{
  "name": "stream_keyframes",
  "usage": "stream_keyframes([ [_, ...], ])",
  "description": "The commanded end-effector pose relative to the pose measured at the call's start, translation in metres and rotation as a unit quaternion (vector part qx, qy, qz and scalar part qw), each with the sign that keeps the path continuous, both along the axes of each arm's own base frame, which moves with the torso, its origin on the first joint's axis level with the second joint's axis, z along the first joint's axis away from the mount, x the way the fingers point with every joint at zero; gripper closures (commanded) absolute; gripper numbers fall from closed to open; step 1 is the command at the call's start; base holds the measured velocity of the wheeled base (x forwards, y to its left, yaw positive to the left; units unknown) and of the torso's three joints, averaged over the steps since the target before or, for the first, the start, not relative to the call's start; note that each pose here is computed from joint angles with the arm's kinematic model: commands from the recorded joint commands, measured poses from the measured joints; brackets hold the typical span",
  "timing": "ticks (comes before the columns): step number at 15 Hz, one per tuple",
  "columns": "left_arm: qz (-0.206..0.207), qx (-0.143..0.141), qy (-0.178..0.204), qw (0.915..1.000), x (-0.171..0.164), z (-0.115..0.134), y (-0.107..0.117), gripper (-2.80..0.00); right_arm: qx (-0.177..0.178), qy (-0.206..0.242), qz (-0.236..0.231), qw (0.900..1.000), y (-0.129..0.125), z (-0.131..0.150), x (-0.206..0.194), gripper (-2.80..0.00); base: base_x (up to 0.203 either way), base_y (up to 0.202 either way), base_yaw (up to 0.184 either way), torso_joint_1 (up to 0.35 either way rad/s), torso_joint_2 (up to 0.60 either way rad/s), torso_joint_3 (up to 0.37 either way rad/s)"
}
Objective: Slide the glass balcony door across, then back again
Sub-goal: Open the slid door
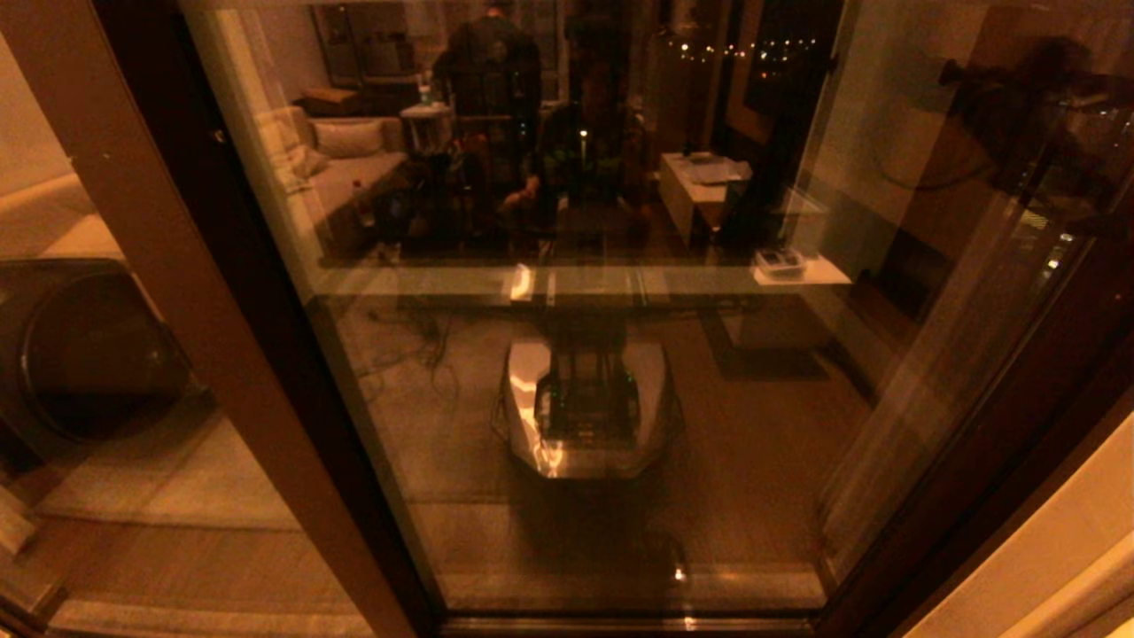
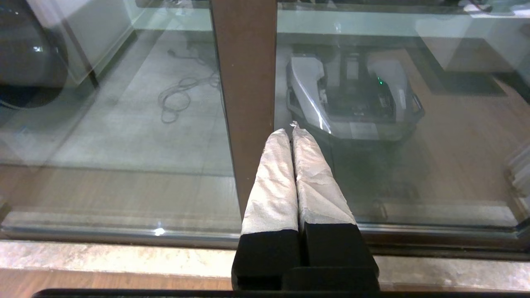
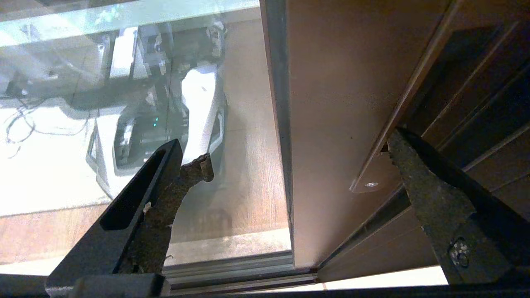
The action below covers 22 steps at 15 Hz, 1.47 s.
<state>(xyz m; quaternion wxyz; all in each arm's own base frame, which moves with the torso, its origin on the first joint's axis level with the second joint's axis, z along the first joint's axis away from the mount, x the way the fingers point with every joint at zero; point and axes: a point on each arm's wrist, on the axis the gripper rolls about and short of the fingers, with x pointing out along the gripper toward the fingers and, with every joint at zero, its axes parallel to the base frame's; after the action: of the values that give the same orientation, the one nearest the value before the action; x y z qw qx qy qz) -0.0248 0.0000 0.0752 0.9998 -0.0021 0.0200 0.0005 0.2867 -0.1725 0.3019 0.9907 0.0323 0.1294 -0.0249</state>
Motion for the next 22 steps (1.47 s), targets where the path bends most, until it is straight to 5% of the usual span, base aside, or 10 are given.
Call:
stream_keyframes([
  [1, 0.0, 0.0, 0.0, 1.0, 0.0, 0.0, 0.0, 0.0, 0.0, 0.0, 0.005, 1.0, 0.002, 0.001, -0.001, -2.8, 0.0, 0.0, 0.0, 0.0, 0.0, 0.0],
  [12, 0.0, 0.0, 0.0, 1.0, 0.0, 0.0, 0.0, 0.0, -0.008, 0.002, 0.003, 1.0, 0.01, 0.002, -0.009, -2.8, 0.0, 0.0, 0.0, 0.0, 0.0, 0.0],
  [17, 0.0, 0.0, 0.0, 1.0, 0.0, 0.0, 0.0, 0.0, -0.066, -0.012, -0.041, 0.997, 0.01, -0.004, -0.011, -2.8, 0.0, 0.0, 0.0, 0.0, 0.0, 0.0],
  [22, 0.0, 0.0, 0.0, 1.0, 0.0, 0.0, 0.0, 0.0, -0.072, -0.021, -0.053, 0.996, 0.009, -0.006, -0.007, -2.8, 0.0, 0.0, 0.0, 0.0, 0.0, 0.0],
])
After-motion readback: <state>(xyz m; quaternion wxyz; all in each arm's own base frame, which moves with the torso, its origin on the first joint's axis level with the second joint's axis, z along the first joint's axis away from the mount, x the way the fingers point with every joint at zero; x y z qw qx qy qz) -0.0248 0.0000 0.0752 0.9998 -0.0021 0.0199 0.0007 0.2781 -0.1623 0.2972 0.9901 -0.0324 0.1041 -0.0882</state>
